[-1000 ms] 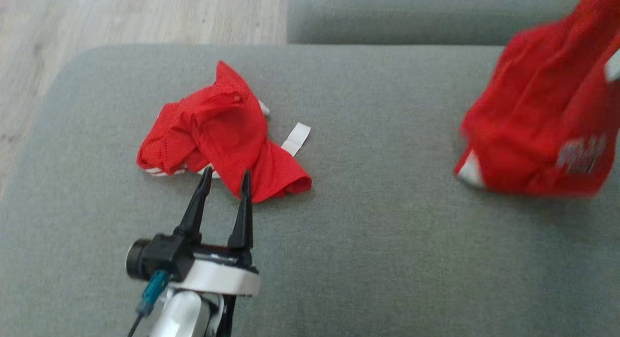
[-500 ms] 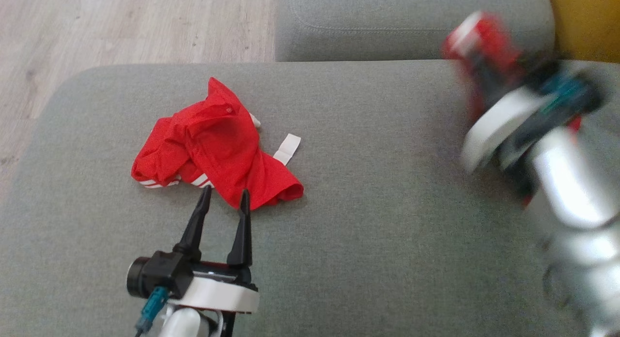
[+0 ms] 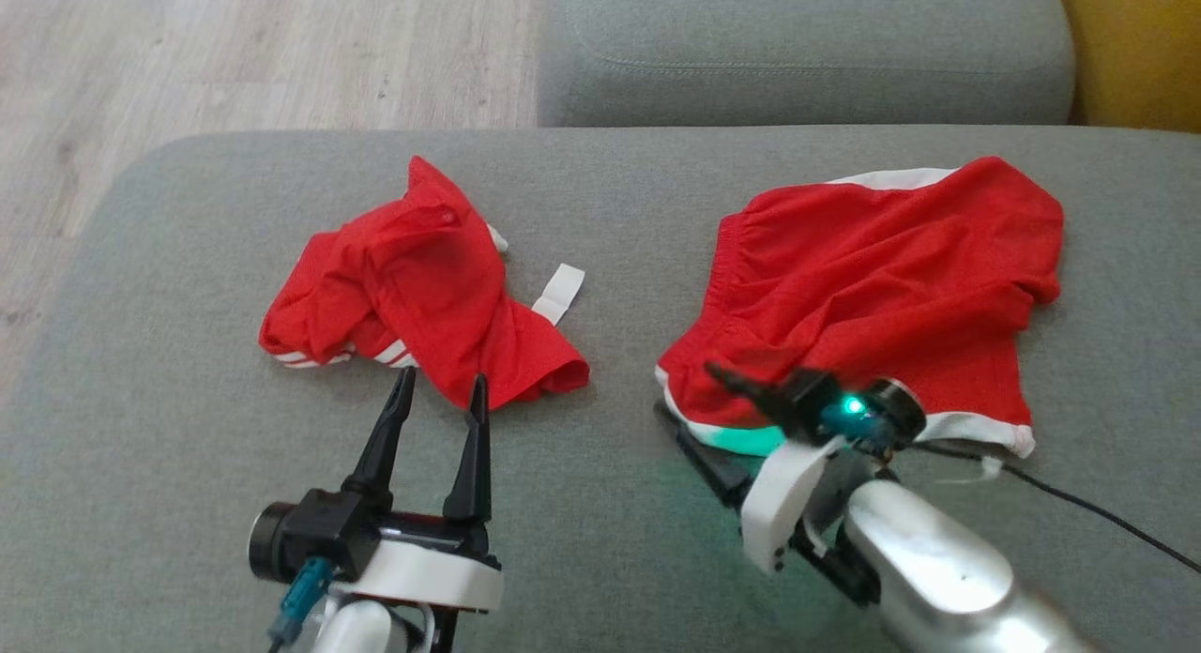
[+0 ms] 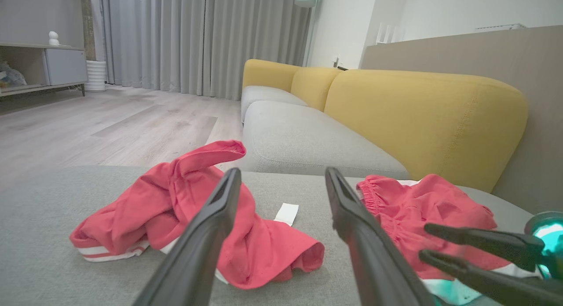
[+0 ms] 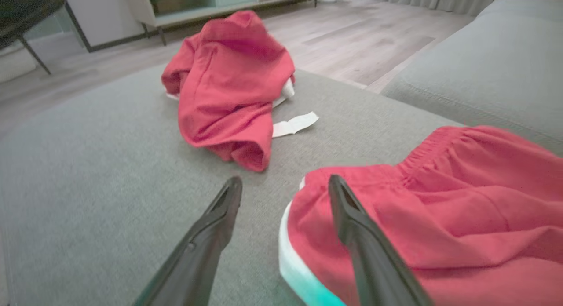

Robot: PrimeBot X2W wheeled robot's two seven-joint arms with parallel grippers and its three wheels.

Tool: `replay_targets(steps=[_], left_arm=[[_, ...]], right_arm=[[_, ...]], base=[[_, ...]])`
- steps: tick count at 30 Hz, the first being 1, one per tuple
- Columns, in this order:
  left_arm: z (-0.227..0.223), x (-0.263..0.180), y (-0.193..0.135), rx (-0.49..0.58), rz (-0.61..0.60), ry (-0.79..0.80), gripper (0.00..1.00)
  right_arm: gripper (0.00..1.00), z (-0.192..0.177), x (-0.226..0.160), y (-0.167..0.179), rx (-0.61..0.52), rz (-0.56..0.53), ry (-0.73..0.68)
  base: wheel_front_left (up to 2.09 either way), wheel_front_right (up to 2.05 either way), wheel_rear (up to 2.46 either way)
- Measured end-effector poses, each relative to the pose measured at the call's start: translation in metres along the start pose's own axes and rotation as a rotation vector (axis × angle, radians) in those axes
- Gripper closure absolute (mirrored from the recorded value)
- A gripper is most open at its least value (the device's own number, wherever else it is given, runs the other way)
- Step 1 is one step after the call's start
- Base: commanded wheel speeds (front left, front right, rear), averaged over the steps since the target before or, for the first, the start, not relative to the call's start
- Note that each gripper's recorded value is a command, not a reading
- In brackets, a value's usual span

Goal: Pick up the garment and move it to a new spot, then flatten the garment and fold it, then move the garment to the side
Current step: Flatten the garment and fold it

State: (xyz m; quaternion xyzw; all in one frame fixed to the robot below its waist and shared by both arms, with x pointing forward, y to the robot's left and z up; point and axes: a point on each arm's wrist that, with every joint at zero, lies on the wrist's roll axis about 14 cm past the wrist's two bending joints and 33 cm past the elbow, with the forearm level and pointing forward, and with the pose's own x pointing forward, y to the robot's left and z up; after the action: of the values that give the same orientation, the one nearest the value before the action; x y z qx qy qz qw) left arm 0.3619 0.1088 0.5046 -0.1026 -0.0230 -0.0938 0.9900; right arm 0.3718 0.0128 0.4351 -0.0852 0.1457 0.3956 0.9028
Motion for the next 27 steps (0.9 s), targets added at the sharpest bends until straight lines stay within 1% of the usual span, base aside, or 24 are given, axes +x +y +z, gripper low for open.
replay_targets(steps=[3,6,8,10,13,16,19,22,27], left_arm=[[0.001,0.002,-0.005,-0.002,-0.021,-0.004,0.00],[0.003,0.005,-0.011,-0.003,-0.041,-0.011,0.00],[0.006,0.008,-0.016,-0.006,-0.057,-0.019,0.00],[0.007,0.011,-0.023,-0.008,-0.078,-0.024,0.00],[0.009,0.018,-0.033,-0.011,-0.110,-0.032,0.00],[0.011,0.026,-0.044,-0.013,-0.146,-0.038,0.00],[0.011,0.033,-0.053,-0.017,-0.174,-0.038,0.00],[0.009,0.038,-0.062,-0.037,-0.196,-0.034,0.00],[0.000,0.042,-0.068,-0.038,-0.217,-0.012,0.00]], right_arm=[[0.00,0.018,-0.006,-0.022,0.062,-0.075,-0.090],[0.00,0.041,-0.020,-0.059,0.122,-0.193,-0.211],[0.00,0.053,-0.037,-0.088,0.152,-0.296,-0.289],[0.00,0.053,-0.060,-0.116,0.150,-0.407,-0.330],[0.00,0.036,-0.100,-0.144,0.180,-0.572,-0.354],[0.00,0.005,-0.134,-0.150,0.234,-0.704,-0.336],[0.00,-0.025,-0.157,-0.141,0.295,-0.781,-0.298],[0.00,-0.039,-0.167,-0.133,0.310,-0.807,-0.269],[0.00,-0.038,-0.172,-0.135,0.316,-0.826,-0.283]], base=[[0.00,0.00,0.00],[0.00,0.00,0.00],[0.00,0.00,0.00],[0.00,0.00,0.00],[0.00,0.00,0.00],[0.00,0.00,0.00],[0.00,0.00,0.00],[0.00,0.00,0.00],[0.00,0.00,0.00]])
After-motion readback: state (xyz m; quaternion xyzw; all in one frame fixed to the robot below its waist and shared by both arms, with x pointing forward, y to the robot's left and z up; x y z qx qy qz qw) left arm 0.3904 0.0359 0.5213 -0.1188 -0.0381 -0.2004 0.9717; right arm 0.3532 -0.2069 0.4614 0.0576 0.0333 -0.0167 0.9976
